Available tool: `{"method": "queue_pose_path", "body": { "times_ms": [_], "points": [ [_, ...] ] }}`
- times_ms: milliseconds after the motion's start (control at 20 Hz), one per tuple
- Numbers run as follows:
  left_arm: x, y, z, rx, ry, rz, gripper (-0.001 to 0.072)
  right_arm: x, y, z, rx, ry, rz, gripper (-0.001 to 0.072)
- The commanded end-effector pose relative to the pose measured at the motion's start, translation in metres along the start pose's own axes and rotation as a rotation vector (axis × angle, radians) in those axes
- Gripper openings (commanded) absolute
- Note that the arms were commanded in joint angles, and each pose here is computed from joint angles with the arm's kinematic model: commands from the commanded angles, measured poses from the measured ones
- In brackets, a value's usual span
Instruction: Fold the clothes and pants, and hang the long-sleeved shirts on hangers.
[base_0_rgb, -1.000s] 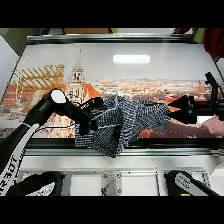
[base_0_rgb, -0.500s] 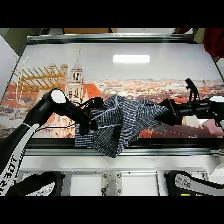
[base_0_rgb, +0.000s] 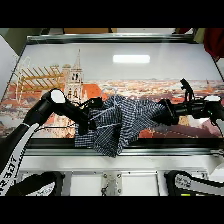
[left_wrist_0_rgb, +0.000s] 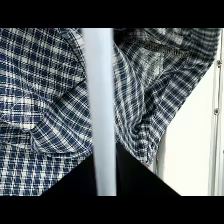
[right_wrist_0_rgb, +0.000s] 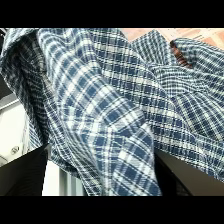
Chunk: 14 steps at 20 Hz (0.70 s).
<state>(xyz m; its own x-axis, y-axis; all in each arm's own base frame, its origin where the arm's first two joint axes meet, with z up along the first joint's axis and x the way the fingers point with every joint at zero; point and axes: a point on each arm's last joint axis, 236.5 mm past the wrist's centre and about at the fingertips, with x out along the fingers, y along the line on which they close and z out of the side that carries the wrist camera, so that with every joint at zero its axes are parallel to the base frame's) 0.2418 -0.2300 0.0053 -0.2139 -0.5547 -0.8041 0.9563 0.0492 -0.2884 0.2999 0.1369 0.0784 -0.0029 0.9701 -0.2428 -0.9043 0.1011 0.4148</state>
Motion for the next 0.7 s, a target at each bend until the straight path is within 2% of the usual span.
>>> {"method": "queue_pose_path", "body": {
  "times_ms": [0, 600, 650],
  "points": [
    [-0.0001, -0.0001, 0.0024, 0.001, -0.009, 0.000, 0.0015, 0.0008, 0.0017, 0.0004, 0.000, -0.003, 0.009, 0.0665],
    [-0.0003, -0.0095, -0.0012, 0.001, 0.006, -0.040, 0.0016, 0.0010, 0.0013, 0.0003, 0.000, -0.002, 0.007, 0.0653],
    [-0.0003, -0.0097, -0.0012, 0.001, 0.007, -0.041, 0.0015, 0.0010, 0.0016, 0.0004, 0.000, -0.002, 0.009, 0.0483]
  ]
}}
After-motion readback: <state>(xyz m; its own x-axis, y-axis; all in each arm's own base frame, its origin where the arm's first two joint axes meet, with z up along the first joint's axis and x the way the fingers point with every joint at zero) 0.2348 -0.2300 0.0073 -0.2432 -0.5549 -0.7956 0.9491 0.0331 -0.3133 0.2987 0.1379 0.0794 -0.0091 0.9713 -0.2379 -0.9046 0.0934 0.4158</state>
